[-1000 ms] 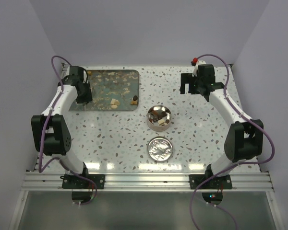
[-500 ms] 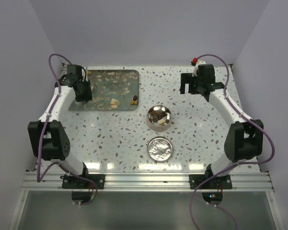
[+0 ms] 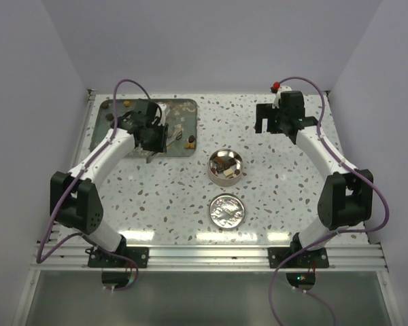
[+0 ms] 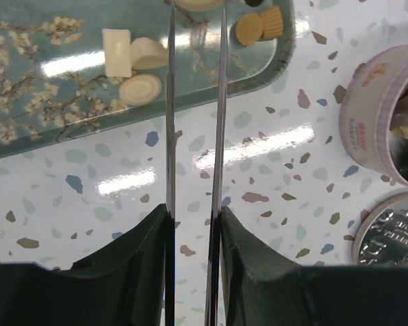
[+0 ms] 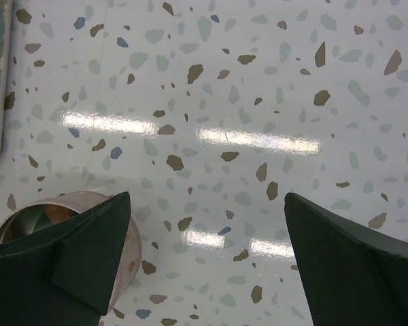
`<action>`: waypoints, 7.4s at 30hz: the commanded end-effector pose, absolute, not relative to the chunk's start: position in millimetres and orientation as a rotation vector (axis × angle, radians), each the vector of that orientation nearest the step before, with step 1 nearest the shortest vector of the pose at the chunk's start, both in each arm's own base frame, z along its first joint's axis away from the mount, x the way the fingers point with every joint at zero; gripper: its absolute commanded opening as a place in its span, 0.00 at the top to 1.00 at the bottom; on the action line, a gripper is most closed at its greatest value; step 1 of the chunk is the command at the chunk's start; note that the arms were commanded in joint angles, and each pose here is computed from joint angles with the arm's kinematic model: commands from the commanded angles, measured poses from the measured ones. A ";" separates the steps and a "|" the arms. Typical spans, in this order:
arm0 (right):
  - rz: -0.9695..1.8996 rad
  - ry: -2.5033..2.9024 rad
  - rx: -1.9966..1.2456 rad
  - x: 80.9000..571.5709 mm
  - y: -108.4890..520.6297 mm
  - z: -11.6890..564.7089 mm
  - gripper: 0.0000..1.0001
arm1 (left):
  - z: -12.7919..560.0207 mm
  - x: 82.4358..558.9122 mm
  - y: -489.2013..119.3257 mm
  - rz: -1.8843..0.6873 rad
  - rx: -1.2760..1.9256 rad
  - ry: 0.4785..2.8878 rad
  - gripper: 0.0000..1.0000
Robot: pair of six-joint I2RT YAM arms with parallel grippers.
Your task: Pack the chocolate
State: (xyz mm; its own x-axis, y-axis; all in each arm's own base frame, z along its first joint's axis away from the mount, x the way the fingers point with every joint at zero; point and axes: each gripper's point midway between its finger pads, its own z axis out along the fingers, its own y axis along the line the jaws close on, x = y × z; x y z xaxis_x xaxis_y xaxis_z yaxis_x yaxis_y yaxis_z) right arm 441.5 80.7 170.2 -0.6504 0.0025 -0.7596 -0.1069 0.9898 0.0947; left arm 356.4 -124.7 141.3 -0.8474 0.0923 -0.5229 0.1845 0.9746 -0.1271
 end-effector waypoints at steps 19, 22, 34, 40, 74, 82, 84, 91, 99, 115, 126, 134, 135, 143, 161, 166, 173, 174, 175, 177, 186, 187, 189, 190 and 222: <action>0.193 2.213 -0.071 448.3 85.1 197.3 0.02 | 206.9 272.9 -260.5 -0.570 0.512 2.444 0.74; 0.190 2.213 -0.070 447.6 84.5 198.1 0.01 | 210.1 262.7 -276.4 -0.611 0.550 2.444 0.74; 0.182 2.213 -0.076 443.1 82.9 197.8 0.02 | 207.4 254.7 -290.3 -0.617 0.587 2.445 0.64; 0.184 2.215 -0.072 440.8 82.2 196.1 0.01 | 210.3 255.1 -292.7 -0.620 0.593 2.436 0.61; 0.169 2.213 -0.076 435.8 79.9 198.1 0.01 | 206.4 248.7 -294.0 -0.609 0.618 2.451 0.54; 0.169 2.214 -0.073 435.3 79.1 197.1 0.02 | 205.2 255.5 -272.5 -0.490 0.515 2.469 0.59; 0.170 2.216 -0.078 435.1 80.4 196.5 0.01 | 207.2 260.2 -257.8 -0.433 0.433 2.469 0.60; 0.185 2.214 -0.071 438.4 81.4 194.8 0.02 | 194.5 267.5 -181.6 -0.403 0.059 2.457 0.59; 0.204 2.214 -0.079 442.0 86.0 193.7 0.02 | 151.3 240.8 -141.2 -0.277 -0.215 2.496 0.60; 0.221 2.232 -0.080 441.0 88.5 183.2 0.02 | 81.1 201.9 -103.3 -0.157 -0.481 2.534 0.60; 0.205 2.234 -0.084 434.5 84.7 181.4 0.02 | 36.9 200.9 -90.6 -0.084 -0.471 2.600 0.55; 0.210 2.231 -0.089 436.1 86.4 184.3 0.02 | 23.6 212.1 -76.9 -0.017 -0.436 2.618 0.50; 0.210 2.228 -0.089 435.9 86.4 185.6 0.02 | 23.2 212.7 -76.2 -0.014 -0.434 2.618 0.48; 0.195 2.229 -0.087 433.4 83.2 186.0 0.02 | 26.4 224.0 -72.9 0.016 -0.407 2.611 0.30; 0.130 2.266 -0.111 410.3 78.6 176.8 0.03 | 155.9 268.8 -45.8 0.076 -0.444 2.214 0.00; 0.204 2.330 -0.102 370.9 101.6 162.6 0.04 | 230.6 302.0 -48.0 0.067 -0.347 2.036 0.00; 0.312 2.452 -0.182 299.5 161.3 121.5 0.07 | 295.8 354.5 -87.3 -0.071 -0.202 1.927 0.00; 0.337 2.461 -0.148 294.3 163.9 118.9 0.08 | 298.0 360.9 -92.9 -0.088 -0.189 1.923 0.00; 0.340 2.477 -0.153 286.3 164.7 111.7 0.09 | 305.5 365.6 -99.3 -0.122 -0.175 1.902 0.00; 0.341 2.488 -0.156 278.1 164.6 110.5 0.11 | 311.8 372.3 -107.0 -0.157 -0.157 1.881 0.00; 0.286 2.590 -0.172 248.3 158.2 80.9 0.37 | 293.8 371.9 -124.2 -0.224 -0.080 1.940 0.00; 0.280 2.604 -0.183 245.5 159.1 77.3 0.40 | 289.8 370.2 -124.3 -0.227 -0.081 1.947 0.00; 0.268 2.637 -0.215 239.3 162.6 67.6 0.43 | 288.9 365.9 -123.6 -0.234 -0.078 1.949 0.00; 0.262 2.649 -0.228 236.8 163.8 64.1 0.46 | 285.3 364.5 -123.5 -0.236 -0.081 1.955 0.00; 0.258 2.798 -0.338 193.0 175.0 1.9 1.00 | 255.2 357.3 -126.8 -0.205 0.025 2.058 0.00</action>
